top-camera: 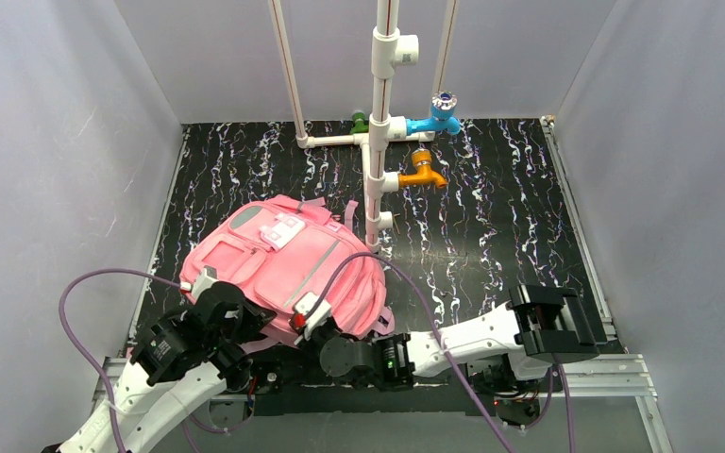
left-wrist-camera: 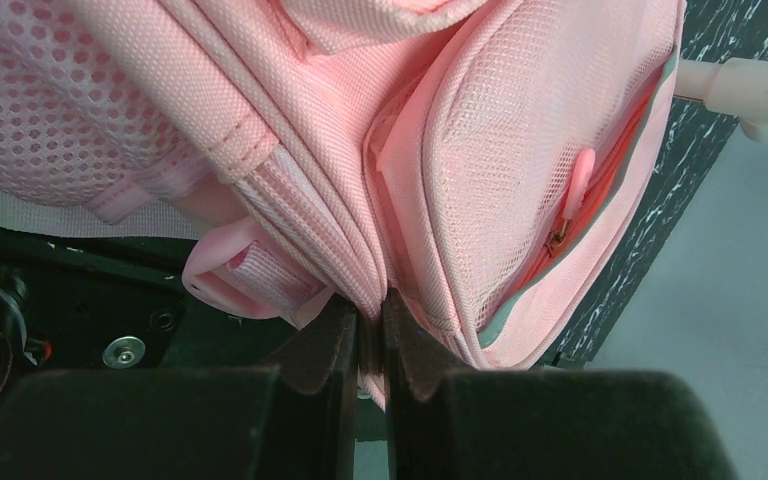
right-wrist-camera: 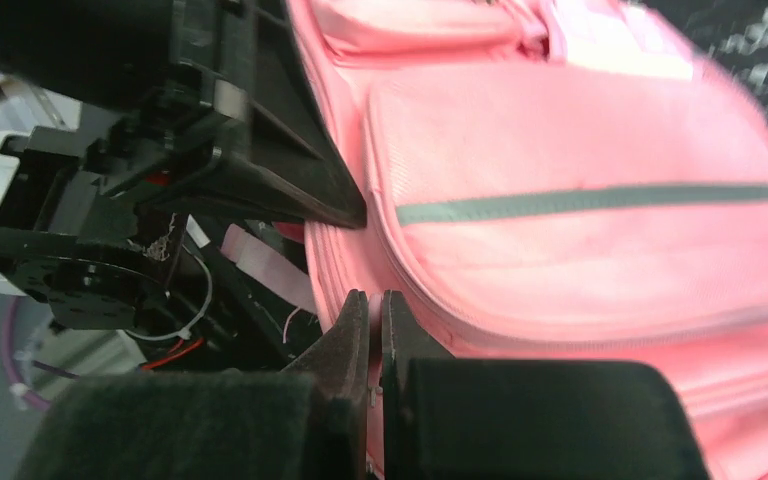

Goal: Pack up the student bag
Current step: Zip the student bag at the center of the board.

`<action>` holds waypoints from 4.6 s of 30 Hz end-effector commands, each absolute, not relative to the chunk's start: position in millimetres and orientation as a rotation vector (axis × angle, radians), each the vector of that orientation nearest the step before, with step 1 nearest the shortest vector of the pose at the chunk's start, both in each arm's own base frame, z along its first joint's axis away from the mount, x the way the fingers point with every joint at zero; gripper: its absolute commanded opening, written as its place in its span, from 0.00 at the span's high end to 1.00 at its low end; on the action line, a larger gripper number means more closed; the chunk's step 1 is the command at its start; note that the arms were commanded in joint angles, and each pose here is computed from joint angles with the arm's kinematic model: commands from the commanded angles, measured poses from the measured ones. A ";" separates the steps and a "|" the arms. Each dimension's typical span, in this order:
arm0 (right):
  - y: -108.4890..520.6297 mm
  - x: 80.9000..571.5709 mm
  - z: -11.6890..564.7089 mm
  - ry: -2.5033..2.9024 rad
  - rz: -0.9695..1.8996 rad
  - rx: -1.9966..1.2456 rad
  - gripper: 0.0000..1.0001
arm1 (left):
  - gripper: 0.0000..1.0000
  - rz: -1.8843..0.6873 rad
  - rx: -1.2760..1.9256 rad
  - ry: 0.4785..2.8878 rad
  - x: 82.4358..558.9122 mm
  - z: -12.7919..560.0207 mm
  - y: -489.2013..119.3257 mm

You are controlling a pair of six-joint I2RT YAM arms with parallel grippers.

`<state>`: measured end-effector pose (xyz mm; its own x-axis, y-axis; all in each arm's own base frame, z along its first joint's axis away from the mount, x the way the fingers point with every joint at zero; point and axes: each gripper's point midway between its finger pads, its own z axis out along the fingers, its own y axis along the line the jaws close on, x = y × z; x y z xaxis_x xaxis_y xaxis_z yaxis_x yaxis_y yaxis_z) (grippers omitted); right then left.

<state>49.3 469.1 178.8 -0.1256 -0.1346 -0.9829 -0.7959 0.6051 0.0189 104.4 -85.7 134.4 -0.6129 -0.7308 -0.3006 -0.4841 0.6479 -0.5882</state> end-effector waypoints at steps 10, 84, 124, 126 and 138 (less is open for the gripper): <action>395.9 65.2 194.2 1.805 0.889 -0.284 0.99 | 1.00 -0.399 -0.979 2.134 129.8 122.7 -43.0; 365.3 120.6 273.6 1.721 1.110 -0.480 0.99 | 0.49 -0.459 0.762 2.018 132.4 194.2 -222.7; 337.9 183.9 319.9 1.686 0.701 -0.428 0.99 | 1.00 -0.347 0.848 2.050 99.6 248.1 -99.0; 332.2 192.0 308.8 1.711 0.628 -0.432 0.99 | 1.00 -0.326 0.781 2.052 102.6 255.0 -86.4; 370.5 245.4 249.5 1.819 0.334 -0.520 0.99 | 1.00 -0.425 0.723 2.011 92.9 271.8 -65.0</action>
<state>178.3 409.1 280.8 -0.3043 -0.0102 -0.9525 -0.7209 0.6561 0.2233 96.8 -116.5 280.3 -0.3965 0.2538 -0.8823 0.6778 0.7292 -0.0948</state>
